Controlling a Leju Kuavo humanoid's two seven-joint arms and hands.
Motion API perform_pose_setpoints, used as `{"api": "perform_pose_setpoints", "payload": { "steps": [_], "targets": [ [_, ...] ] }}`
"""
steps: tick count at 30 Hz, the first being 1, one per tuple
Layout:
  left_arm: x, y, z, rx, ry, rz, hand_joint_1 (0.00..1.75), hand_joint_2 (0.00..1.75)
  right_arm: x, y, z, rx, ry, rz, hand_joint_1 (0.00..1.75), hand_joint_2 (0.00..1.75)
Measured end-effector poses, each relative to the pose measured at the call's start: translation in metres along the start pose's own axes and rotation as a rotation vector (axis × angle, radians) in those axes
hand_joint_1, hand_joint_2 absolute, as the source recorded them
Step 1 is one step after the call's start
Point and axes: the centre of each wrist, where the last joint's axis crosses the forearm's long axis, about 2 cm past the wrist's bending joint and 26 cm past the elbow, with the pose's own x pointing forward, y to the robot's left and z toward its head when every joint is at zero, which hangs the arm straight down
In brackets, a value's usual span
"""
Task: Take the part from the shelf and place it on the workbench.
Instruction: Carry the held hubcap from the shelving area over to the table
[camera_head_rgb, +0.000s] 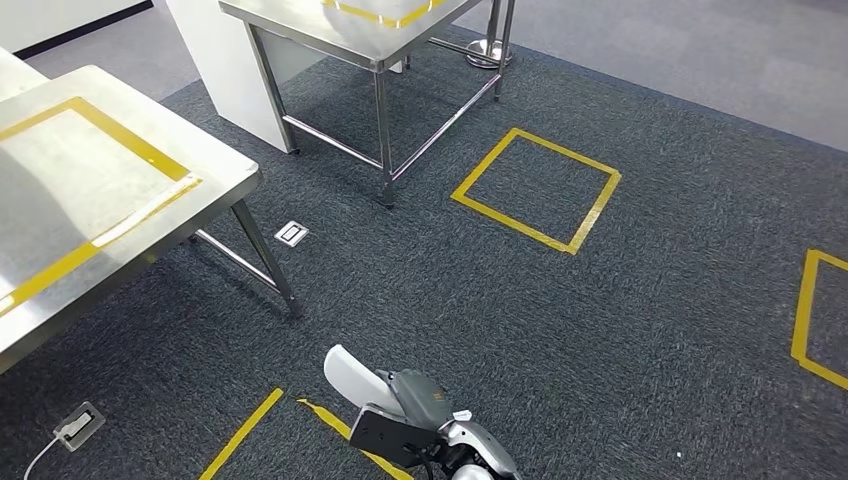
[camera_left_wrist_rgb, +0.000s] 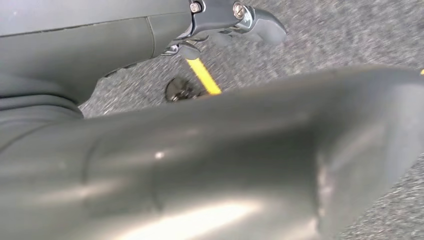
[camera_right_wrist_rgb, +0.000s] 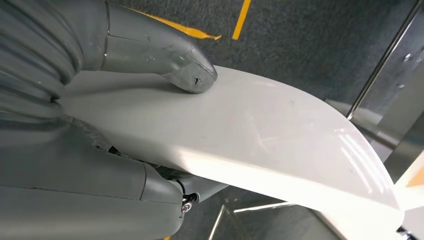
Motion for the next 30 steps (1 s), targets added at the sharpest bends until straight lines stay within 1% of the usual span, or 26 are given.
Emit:
{"api": "perform_pose_setpoints", "payload": {
  "steps": [4,11,13,15,17,21,24,27,30],
  "targets": [
    [-0.001,0.0,0.0,0.013,0.009,0.011,0.0,0.0,0.003,-0.002,-0.006,-0.005,-0.01,-0.001,1.75,1.75],
    [0.002,0.003,0.0,0.006,0.023,-0.011,0.0,0.0,0.002,0.0,-0.006,-0.009,-0.001,-0.006,1.75,1.75],
    [0.004,0.002,-0.001,0.006,0.019,-0.012,0.0,0.0,0.002,-0.001,-0.006,-0.022,0.015,0.022,1.75,1.75],
    [0.004,0.003,-0.001,0.002,0.018,-0.016,0.0,0.0,0.004,-0.009,-0.009,-0.056,0.031,0.081,1.75,1.75],
    [0.003,0.003,0.0,-0.003,0.025,-0.024,0.0,0.0,0.011,-0.028,-0.015,-0.102,0.017,0.151,1.75,1.75],
    [0.008,-0.001,-0.003,-0.015,0.017,-0.033,0.0,0.0,0.04,-0.09,-0.028,-0.158,-0.077,0.306,1.75,1.75],
    [0.011,-0.004,-0.004,-0.038,0.002,-0.022,0.0,0.0,0.066,-0.129,-0.034,-0.195,-0.15,0.402,1.75,1.75],
    [0.012,-0.005,-0.005,-0.049,0.003,-0.012,0.0,0.0,0.095,-0.155,-0.036,-0.232,-0.227,0.483,1.75,1.75],
    [0.012,-0.005,-0.005,-0.048,0.009,-0.01,0.0,0.0,0.112,-0.165,-0.034,-0.251,-0.269,0.525,1.75,1.75]
  ]
}}
